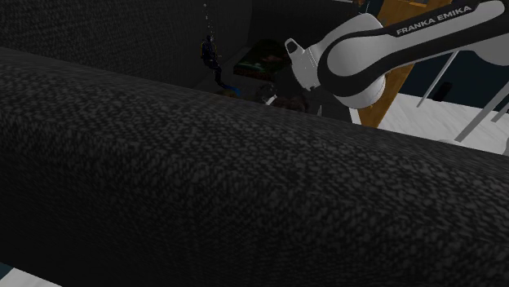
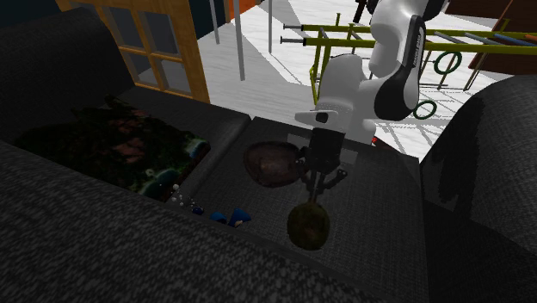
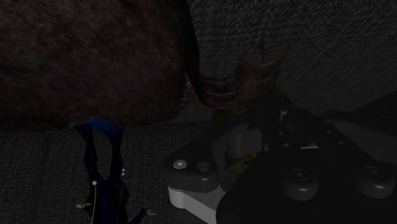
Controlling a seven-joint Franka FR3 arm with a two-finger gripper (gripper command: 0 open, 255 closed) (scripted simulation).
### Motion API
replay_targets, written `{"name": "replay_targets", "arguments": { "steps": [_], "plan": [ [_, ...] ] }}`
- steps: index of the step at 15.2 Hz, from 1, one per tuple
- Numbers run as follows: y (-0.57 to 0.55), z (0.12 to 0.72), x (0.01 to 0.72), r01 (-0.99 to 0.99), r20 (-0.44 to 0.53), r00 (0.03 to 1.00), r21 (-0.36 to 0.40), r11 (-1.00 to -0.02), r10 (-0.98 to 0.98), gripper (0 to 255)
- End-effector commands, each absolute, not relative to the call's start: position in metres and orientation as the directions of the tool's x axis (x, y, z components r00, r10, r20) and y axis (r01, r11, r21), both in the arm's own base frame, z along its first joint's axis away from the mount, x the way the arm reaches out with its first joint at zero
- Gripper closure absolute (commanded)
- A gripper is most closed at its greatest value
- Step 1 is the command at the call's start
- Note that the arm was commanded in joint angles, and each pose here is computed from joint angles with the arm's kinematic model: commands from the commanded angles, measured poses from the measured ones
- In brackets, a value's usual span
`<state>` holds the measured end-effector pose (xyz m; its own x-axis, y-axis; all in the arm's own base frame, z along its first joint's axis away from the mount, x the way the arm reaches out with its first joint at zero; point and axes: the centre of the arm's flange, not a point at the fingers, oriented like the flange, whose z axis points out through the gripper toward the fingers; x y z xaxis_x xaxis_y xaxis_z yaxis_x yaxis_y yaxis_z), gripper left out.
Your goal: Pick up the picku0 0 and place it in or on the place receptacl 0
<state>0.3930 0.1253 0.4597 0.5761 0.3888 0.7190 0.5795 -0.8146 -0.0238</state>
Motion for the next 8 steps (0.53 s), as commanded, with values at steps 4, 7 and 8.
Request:
{"name": "replay_targets", "arguments": {
  "steps": [4, 7, 8],
  "plan": [
    [0.125, 0.460, 0.393, 0.580, 0.719, 0.576, -0.024, -0.815, 0.389, 255],
    [0.146, 0.500, 0.402, 0.591, 0.614, 0.616, 0.053, -0.805, 0.494, 0],
    [0.158, 0.519, 0.408, 0.599, 0.555, 0.633, 0.091, -0.795, 0.540, 0]
  ]
}}
